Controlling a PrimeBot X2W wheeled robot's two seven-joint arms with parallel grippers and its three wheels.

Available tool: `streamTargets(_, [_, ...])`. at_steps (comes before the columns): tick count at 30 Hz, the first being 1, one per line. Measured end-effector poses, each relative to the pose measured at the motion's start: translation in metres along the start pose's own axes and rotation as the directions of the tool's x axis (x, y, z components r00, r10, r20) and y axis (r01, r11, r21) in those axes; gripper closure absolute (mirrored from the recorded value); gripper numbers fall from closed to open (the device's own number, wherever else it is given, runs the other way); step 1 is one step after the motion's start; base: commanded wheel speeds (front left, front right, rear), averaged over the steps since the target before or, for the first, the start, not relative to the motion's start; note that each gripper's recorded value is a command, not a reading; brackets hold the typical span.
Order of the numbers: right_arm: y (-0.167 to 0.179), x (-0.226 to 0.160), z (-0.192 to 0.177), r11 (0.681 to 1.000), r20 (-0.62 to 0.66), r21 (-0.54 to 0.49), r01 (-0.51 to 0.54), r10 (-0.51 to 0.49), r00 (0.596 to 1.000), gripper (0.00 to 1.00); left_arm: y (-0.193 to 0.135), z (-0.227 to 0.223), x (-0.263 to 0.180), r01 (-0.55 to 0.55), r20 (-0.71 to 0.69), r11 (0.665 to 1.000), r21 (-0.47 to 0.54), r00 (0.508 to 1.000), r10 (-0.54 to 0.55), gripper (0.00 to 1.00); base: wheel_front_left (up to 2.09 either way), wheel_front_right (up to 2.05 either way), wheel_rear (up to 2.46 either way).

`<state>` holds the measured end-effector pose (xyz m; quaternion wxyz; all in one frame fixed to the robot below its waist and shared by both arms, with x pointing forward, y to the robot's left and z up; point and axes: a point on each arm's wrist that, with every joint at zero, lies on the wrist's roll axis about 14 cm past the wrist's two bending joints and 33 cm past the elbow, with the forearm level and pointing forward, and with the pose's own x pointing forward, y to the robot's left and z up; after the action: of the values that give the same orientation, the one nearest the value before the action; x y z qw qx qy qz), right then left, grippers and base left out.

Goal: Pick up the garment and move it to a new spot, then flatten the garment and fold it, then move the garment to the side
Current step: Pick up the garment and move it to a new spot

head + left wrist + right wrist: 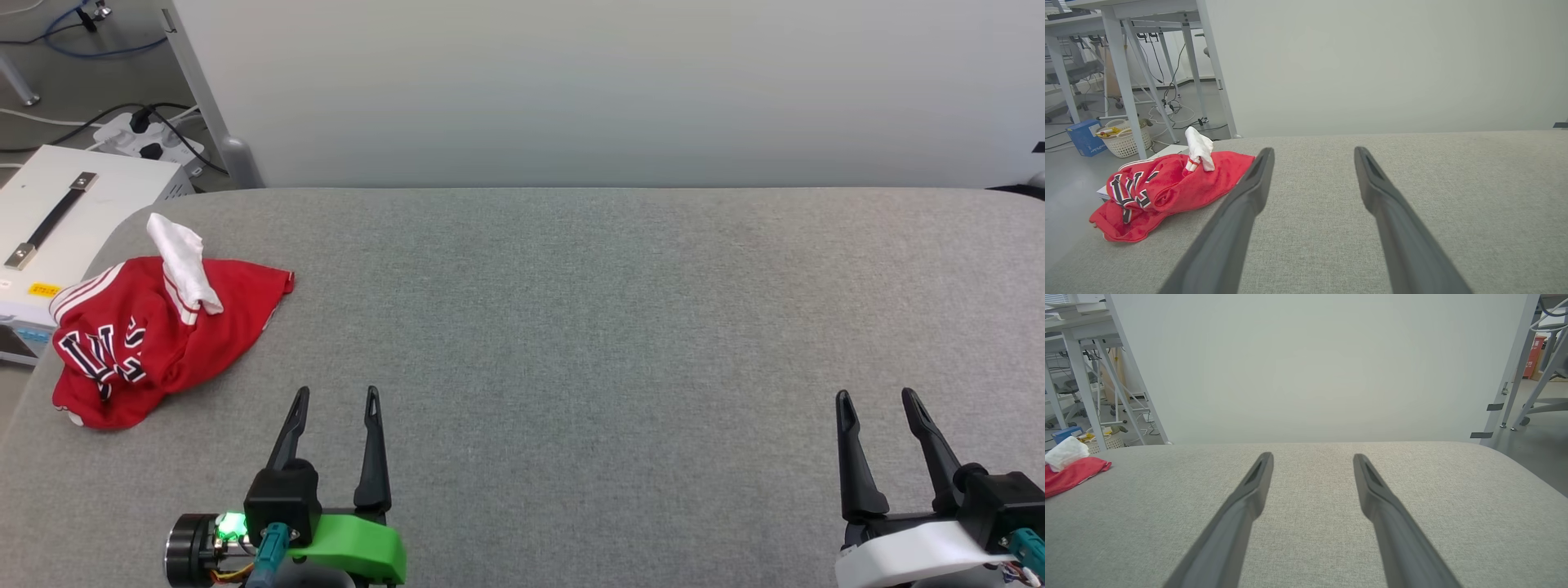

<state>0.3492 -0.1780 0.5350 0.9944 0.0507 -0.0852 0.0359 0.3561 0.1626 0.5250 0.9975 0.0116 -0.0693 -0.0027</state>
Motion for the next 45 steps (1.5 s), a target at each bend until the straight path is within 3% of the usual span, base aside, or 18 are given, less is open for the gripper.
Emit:
streamTargets(11, [0.011,0.006,-0.004,0.999,-0.01,0.005,-0.035,0.035,0.999,0.0,0.013,-0.003,-0.006,-0.041,-0.011,0.999,0.007,0.999,0.041,0.0,0.0,0.0,0.0])
streamTargets(23, [0.052,0.028,-0.018,0.986,-0.039,0.025,-0.163,0.164,0.986,0.0,0.06,-0.006,-0.029,-0.197,-0.032,0.98,0.019,0.98,0.198,0.0,0.0,0.0,0.0])
streamTargets(33, [0.097,0.045,-0.033,0.955,-0.064,0.059,-0.292,0.296,0.953,0.0,0.106,-0.006,-0.062,-0.359,-0.043,0.933,0.032,0.932,0.36,0.0,0.0,0.0,0.0])
streamTargets(45, [0.157,0.055,-0.045,0.889,-0.074,0.09,-0.449,0.456,0.887,0.0,0.15,0.0,-0.111,-0.527,-0.042,0.849,0.046,0.848,0.529,0.0,0.0,0.0,0.0])
